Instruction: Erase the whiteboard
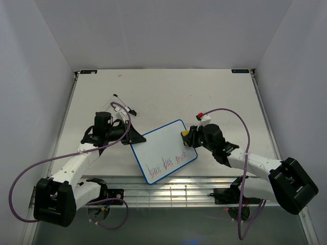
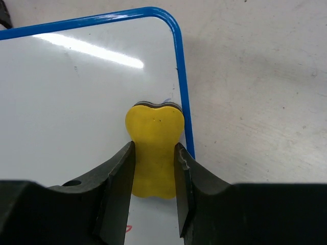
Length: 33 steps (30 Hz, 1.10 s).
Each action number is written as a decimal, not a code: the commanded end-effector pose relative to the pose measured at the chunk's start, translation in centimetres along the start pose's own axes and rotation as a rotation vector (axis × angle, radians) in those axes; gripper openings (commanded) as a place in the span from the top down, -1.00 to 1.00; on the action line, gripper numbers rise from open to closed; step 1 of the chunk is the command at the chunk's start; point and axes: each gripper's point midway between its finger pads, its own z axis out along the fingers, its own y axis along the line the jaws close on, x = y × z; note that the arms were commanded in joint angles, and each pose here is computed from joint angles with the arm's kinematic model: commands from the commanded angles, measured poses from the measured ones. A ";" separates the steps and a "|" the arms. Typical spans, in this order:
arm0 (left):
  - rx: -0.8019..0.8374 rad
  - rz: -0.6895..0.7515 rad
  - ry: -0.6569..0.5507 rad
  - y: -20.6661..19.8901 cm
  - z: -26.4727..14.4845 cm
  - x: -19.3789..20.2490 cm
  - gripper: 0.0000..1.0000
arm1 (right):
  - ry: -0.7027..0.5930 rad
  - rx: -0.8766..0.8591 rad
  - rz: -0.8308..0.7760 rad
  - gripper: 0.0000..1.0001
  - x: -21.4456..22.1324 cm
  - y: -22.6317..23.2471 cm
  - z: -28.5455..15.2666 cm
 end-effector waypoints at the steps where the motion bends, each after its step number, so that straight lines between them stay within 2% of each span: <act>1: -0.070 0.076 -0.029 0.9 -0.2 -0.8 1.00 | 0.079 -0.137 0.012 0.38 2.0 2.3 -0.8; 3: -0.071 0.076 -0.027 1.0 -0.1 -0.7 1.00 | 0.072 -0.154 0.020 0.39 2.1 2.6 -0.9; 6: -0.064 0.073 -0.021 0.9 -0.1 -0.6 1.00 | 0.079 -0.061 0.031 0.39 2.9 0.7 -0.7; 7: -0.064 0.071 -0.017 0.9 -0.1 -0.5 1.00 | 0.070 0.017 0.055 0.39 2.6 -1.1 -0.5; 11: -0.063 0.073 -0.019 0.9 -0.1 -0.5 1.00 | 0.082 0.071 0.136 0.39 2.3 -3.2 -0.7; 24: -0.059 0.075 -0.017 0.8 -0.1 -0.5 1.00 | 0.020 -0.097 0.053 0.38 -4.9 1.3 1.7; 31: -0.058 0.075 -0.016 0.8 -0.1 -0.5 1.00 | 0.048 -0.175 -0.032 0.38 -5.3 2.5 3.3; 33: -0.062 0.075 -0.018 0.8 -0.1 -0.6 1.00 | 0.059 -0.131 -0.041 0.39 -4.9 1.5 3.3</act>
